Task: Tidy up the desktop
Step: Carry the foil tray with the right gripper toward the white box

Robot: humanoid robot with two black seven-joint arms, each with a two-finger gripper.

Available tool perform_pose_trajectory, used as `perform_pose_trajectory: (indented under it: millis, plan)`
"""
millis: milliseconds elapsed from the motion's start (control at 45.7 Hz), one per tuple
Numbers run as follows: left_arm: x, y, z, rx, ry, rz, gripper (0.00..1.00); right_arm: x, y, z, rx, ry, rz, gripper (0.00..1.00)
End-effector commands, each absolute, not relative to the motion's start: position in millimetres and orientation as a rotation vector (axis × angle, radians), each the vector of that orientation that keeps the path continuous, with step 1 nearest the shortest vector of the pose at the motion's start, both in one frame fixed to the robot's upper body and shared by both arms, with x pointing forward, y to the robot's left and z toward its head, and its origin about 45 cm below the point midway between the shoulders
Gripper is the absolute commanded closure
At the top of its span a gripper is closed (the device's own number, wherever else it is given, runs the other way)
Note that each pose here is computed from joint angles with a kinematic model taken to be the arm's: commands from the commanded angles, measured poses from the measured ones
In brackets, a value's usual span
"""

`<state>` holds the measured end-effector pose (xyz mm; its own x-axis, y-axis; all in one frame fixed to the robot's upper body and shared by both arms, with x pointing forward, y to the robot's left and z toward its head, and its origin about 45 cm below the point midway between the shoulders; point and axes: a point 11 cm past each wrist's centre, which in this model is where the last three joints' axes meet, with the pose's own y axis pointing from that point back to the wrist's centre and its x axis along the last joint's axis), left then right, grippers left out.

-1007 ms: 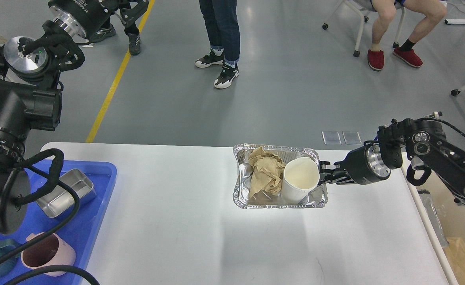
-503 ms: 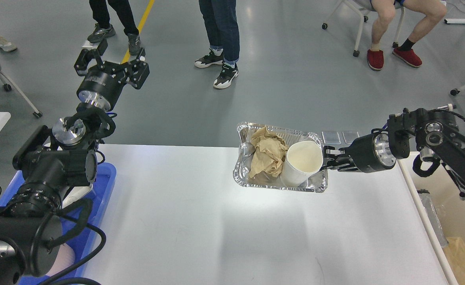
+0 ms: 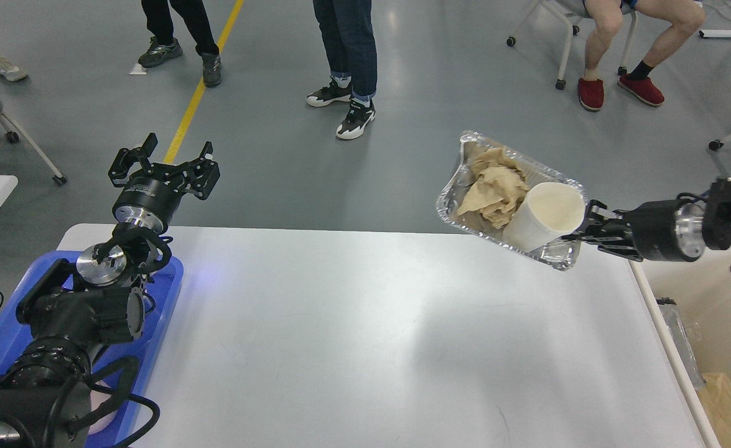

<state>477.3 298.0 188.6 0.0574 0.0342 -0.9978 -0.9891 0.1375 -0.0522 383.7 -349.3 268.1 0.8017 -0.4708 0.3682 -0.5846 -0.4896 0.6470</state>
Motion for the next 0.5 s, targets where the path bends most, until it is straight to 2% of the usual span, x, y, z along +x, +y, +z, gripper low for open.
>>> perform_pose_trajectory:
  millis: [0, 175, 482]
  plan:
    - [476, 303, 188, -1.100, 1.193, 1.095, 0.03, 378, -392, 279, 2.151, -0.956, 0.115, 1.00]
    - [475, 314, 193, -1.093, 1.150, 1.099, 0.03, 368, -443, 278, 2.095, -1.195, -0.009, 1.00]
    - [475, 336, 202, -0.999, 1.070, 1.130, 0.03, 342, -497, 254, 1.970, -1.441, -0.178, 1.00]
